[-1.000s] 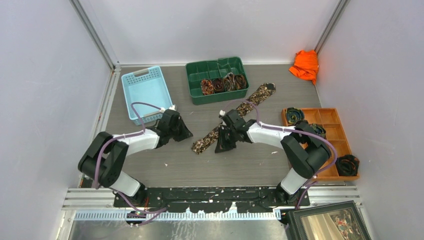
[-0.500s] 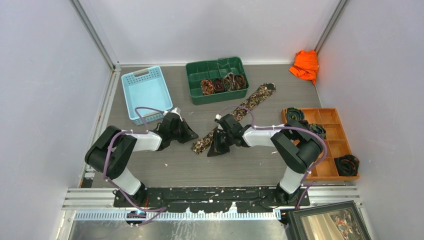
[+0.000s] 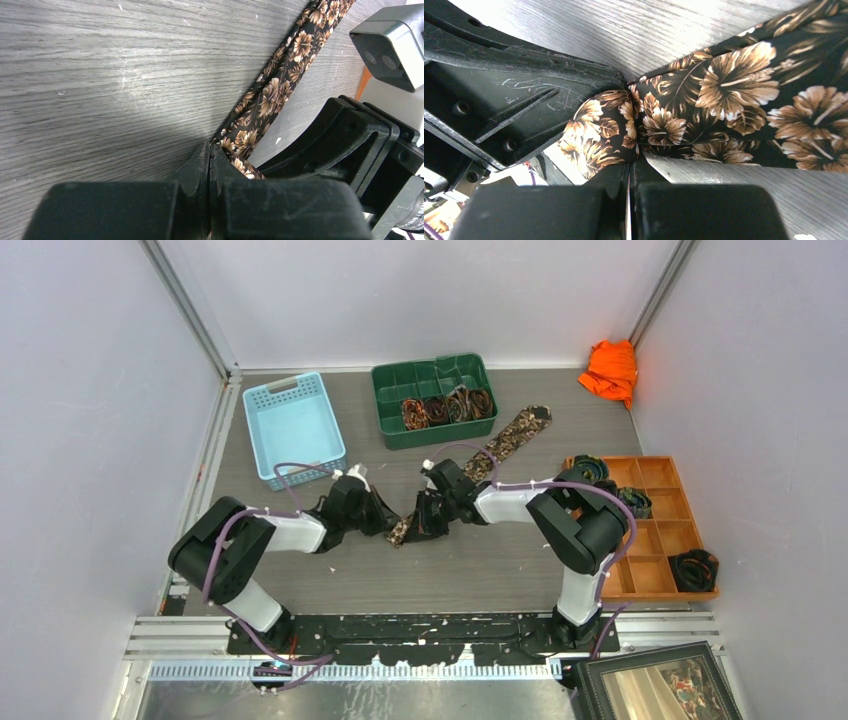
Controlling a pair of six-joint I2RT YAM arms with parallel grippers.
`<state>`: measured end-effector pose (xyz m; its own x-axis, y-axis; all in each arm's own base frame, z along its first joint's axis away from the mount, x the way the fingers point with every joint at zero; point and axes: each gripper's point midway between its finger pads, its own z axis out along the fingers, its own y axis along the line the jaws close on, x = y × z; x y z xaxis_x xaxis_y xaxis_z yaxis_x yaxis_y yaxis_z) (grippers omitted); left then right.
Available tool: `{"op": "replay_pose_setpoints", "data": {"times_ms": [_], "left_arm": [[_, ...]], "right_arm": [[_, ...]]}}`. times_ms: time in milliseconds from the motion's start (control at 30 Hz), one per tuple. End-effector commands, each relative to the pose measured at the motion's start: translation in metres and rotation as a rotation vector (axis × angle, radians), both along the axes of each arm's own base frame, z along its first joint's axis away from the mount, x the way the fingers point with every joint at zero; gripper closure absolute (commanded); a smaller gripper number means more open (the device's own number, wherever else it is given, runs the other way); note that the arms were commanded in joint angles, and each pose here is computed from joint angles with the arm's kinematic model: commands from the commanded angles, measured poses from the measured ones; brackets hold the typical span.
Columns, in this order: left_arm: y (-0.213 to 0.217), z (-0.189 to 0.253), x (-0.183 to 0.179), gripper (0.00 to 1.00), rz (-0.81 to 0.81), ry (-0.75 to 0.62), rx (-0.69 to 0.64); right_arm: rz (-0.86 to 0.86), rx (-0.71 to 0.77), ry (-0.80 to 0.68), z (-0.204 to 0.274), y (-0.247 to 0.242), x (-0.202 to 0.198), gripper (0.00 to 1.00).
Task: Roll the ties
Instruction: Roll the tie at the center of the board.
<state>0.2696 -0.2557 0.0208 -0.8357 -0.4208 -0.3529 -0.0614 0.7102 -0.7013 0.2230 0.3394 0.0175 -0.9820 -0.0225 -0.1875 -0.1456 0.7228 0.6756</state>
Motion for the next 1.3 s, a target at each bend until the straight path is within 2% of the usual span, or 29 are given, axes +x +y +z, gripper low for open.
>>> {"op": "replay_pose_setpoints", "data": {"times_ms": [0,167,300,367,467,567,600,700,733,900,1000,1067,1200,1267], "left_arm": [[0.014,-0.03,-0.017,1.0,0.005,0.076,0.094],[0.04,-0.03,-0.009,1.0,0.065,0.076,0.259],[0.067,-0.007,0.005,1.0,0.142,0.03,0.403],[0.08,0.011,0.013,1.0,0.184,-0.015,0.461],[0.098,0.05,0.019,1.0,0.244,-0.083,0.516],[0.117,0.095,0.019,1.0,0.309,-0.161,0.546],[0.123,0.109,0.016,1.0,0.324,-0.187,0.551],[0.142,0.157,0.004,1.0,0.383,-0.28,0.526],[0.149,0.171,-0.001,1.0,0.403,-0.307,0.514],[0.182,0.226,-0.033,1.0,0.49,-0.401,0.454],[0.202,0.246,-0.055,1.0,0.533,-0.434,0.418],[0.215,0.257,-0.069,1.0,0.562,-0.451,0.402],[0.241,0.269,-0.095,1.0,0.628,-0.472,0.377],[0.253,0.27,-0.105,1.0,0.663,-0.475,0.367]], "right_arm": [[-0.002,0.026,-0.043,0.009,0.01,0.01,0.99],[-0.004,0.025,-0.076,0.021,0.004,0.008,0.99],[0.009,-0.011,-0.133,0.033,-0.009,0.005,0.98],[0.019,-0.035,-0.182,0.046,-0.016,0.007,0.93],[0.02,-0.081,-0.281,0.071,-0.031,0.011,0.81],[0.017,-0.129,-0.39,0.099,-0.05,0.013,0.59],[0.009,-0.129,-0.434,0.113,-0.057,0.013,0.42],[-0.011,-0.125,-0.529,0.141,-0.07,0.013,0.04],[-0.017,-0.12,-0.549,0.148,-0.073,0.013,0.01],[0.056,0.022,-0.537,0.176,-0.054,-0.003,0.0],[0.087,0.043,-0.495,0.179,-0.042,-0.006,0.03],[0.104,-0.011,-0.507,0.176,-0.038,-0.004,0.09],[0.121,-0.261,-0.609,0.168,-0.039,0.007,0.23],[0.15,-0.384,-0.672,0.164,-0.035,0.008,0.23]]}}
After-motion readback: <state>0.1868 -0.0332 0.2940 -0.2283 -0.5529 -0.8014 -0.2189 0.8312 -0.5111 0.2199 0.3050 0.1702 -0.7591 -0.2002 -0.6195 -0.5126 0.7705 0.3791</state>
